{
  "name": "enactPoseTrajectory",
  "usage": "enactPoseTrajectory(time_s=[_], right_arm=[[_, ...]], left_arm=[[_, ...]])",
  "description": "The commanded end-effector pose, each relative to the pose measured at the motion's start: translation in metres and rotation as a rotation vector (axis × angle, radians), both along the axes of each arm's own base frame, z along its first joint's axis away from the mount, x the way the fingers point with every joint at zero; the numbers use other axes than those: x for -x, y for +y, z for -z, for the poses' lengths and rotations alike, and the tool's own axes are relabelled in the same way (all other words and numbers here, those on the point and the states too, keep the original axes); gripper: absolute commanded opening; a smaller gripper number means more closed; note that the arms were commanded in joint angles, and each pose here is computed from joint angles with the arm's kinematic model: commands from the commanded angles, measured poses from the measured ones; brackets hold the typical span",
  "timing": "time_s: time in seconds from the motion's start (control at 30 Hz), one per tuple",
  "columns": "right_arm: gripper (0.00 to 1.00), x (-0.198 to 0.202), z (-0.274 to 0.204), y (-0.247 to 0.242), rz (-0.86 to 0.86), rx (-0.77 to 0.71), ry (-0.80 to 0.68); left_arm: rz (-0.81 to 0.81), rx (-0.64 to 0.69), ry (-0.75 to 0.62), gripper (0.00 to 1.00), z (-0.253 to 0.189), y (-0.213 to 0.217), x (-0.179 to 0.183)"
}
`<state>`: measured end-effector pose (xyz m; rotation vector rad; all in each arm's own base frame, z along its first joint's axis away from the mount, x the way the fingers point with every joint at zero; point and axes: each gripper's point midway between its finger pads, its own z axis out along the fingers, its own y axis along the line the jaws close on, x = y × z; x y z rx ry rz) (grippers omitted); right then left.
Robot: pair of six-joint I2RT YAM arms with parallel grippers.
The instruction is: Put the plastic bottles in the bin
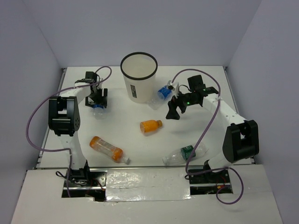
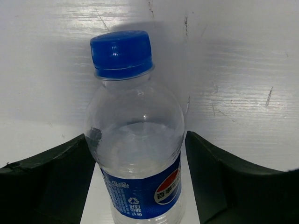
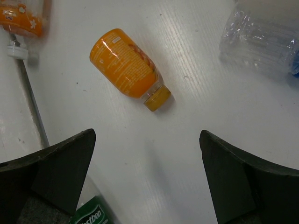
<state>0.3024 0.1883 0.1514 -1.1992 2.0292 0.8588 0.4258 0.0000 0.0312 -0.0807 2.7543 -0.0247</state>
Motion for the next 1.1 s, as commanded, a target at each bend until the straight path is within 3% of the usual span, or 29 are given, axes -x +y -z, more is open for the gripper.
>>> enactPoseTrajectory(time_s=[0.0, 0.17, 0.27, 0.4, 0.53, 0.7, 0.83, 1.07], right_arm=[[1.0, -0.005, -0.01, 0.004, -0.003, -0.015, -0.036], [1.0, 0.003, -0.005, 0.008, -0.058, -0.023, -0.009], [1.0, 0.009, 0.001, 0.013, -0.093, -0.006, 0.009], [1.0, 0.01, 0.007, 0.018, -0.116, 0.006, 0.009], [1.0, 0.006, 0.006, 0.022, -0.117, 0.0, 0.015], [1.0, 0.006, 0.009, 0.028, -0.145, 0.001, 0.015], [1.0, 0.01, 0.008, 0.043, -0.209, 0.003, -0.005], [0.99, 0.018, 0.012, 0.064, -0.259, 0.002, -0.004]], left_arm=[[0.018, 0.007, -0.012, 0.85, 0.001, -0.002, -0.004], [0.003, 0.013, -0.043, 0.74, -0.009, -0.003, -0.012], [0.0, 0.054, -0.071, 0.56, -0.018, -0.01, -0.015], [-0.018, 0.126, -0.155, 0.16, -0.051, -0.022, -0.019], [0.017, 0.318, -0.328, 0.13, -0.112, -0.053, -0.025], [0.162, 0.598, -0.771, 0.13, -0.256, -0.099, -0.032], [0.291, 0.767, -1.001, 0.14, -0.338, -0.133, -0.025], [0.503, 0.786, -1.211, 0.14, -0.403, -0.201, -0.038]])
